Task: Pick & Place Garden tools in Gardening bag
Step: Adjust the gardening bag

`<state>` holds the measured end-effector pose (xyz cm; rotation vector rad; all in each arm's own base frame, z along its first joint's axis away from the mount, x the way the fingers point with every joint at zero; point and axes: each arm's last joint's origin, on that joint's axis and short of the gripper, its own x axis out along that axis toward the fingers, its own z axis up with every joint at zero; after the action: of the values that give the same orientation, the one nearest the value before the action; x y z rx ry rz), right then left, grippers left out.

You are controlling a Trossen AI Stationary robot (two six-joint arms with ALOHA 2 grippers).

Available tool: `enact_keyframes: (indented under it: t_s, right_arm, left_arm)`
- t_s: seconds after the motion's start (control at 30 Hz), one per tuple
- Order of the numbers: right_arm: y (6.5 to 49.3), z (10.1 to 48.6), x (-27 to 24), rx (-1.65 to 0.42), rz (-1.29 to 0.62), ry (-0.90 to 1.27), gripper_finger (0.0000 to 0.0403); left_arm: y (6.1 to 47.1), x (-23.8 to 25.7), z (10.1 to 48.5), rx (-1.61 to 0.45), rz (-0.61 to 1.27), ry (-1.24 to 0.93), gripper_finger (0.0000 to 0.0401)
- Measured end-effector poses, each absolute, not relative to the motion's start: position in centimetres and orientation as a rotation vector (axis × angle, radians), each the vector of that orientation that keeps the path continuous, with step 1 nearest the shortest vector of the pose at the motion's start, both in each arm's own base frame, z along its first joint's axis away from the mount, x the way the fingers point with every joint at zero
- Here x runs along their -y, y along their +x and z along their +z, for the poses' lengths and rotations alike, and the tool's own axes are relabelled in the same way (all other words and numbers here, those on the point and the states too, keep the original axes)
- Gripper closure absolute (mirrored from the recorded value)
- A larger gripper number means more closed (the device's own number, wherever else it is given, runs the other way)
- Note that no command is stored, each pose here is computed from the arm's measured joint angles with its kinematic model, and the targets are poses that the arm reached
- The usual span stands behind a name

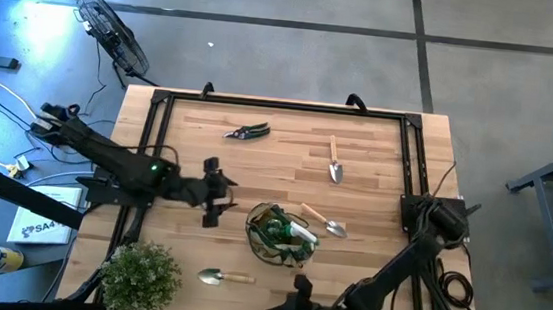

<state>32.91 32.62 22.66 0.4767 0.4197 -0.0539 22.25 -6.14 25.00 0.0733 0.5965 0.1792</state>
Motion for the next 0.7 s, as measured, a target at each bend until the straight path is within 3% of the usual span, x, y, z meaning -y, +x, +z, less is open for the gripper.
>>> enact_keyframes:
  t_s: [0.33,0.7]
  right_arm:
    - [33.8,16.1,-34.0,-0.417,-0.193,0.62,0.0399]
    - [32.0,13.1,-30.3,-0.523,-0.576,0.497,0.0399]
  left_arm:
    - [26.8,3.4,20.3,-0.736,0.169,0.008,0.0149]
    - [28.5,5.4,17.1,-0.817,-0.039,-0.101,0.0149]
